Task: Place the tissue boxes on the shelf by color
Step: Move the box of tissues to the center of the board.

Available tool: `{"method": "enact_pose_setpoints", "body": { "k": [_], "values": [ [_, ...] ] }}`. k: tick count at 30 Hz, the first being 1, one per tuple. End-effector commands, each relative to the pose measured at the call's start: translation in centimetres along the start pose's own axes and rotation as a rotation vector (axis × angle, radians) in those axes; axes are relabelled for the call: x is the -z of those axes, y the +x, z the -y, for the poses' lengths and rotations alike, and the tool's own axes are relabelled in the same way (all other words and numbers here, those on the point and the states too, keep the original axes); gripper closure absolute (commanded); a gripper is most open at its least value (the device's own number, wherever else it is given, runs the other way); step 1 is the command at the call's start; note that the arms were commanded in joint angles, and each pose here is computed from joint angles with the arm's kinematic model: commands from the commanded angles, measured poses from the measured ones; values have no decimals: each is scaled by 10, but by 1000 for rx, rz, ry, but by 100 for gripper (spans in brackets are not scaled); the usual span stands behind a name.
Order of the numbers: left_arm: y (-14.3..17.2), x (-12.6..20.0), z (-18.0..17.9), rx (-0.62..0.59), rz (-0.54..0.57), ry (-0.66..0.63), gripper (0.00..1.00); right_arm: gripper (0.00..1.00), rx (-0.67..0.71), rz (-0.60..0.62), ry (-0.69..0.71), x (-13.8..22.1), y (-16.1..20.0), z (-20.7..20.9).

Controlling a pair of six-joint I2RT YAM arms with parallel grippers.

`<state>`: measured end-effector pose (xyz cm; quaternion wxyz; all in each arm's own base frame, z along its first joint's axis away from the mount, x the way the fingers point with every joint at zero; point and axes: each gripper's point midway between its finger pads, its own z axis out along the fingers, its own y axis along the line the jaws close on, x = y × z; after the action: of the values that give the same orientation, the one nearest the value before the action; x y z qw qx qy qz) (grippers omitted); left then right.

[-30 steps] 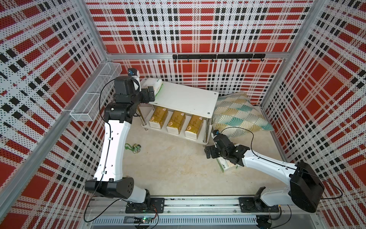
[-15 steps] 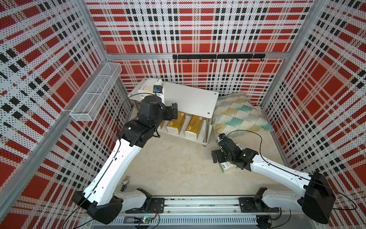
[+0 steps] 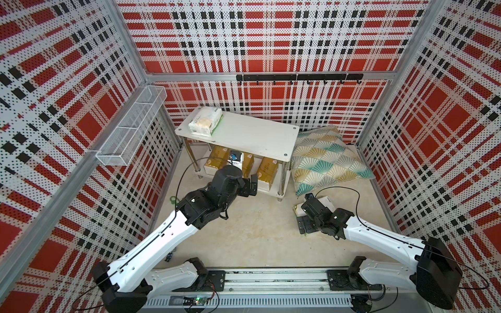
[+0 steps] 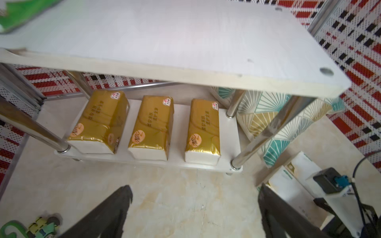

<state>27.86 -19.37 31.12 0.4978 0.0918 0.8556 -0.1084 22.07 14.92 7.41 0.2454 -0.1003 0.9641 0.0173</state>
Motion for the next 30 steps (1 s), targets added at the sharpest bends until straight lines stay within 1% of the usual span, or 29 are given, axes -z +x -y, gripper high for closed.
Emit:
{"method": "enact_pose_setpoints", "body": {
  "k": [1,5,8,15,16,19,24,28,30],
  "values": [
    [11,0,10,63,15,13,1,0,-30,36,13,1,-9,7],
    [41,-9,31,46,-35,49,1,0,-62,28,11,-7,-11,12],
    [51,-12,37,34,-52,47,1,0,-40,21,15,-11,-10,15],
    [46,-10,40,19,-39,47,1,0,-22,-9,-15,-21,-4,10],
    [45,-10,40,19,-38,47,1,0,-19,-31,-47,-23,0,4],
    [48,-11,38,15,-42,40,1,0,-16,-35,-99,-23,2,-7],
    [57,-16,36,5,-61,28,1,0,-5,-26,-122,-20,-2,-16],
    [63,-21,37,-2,-76,29,1,0,-1,-34,-116,-26,-2,-19],
    [64,-22,38,-4,-80,30,1,2,3,-40,-113,-29,0,-22]
  ]
}}
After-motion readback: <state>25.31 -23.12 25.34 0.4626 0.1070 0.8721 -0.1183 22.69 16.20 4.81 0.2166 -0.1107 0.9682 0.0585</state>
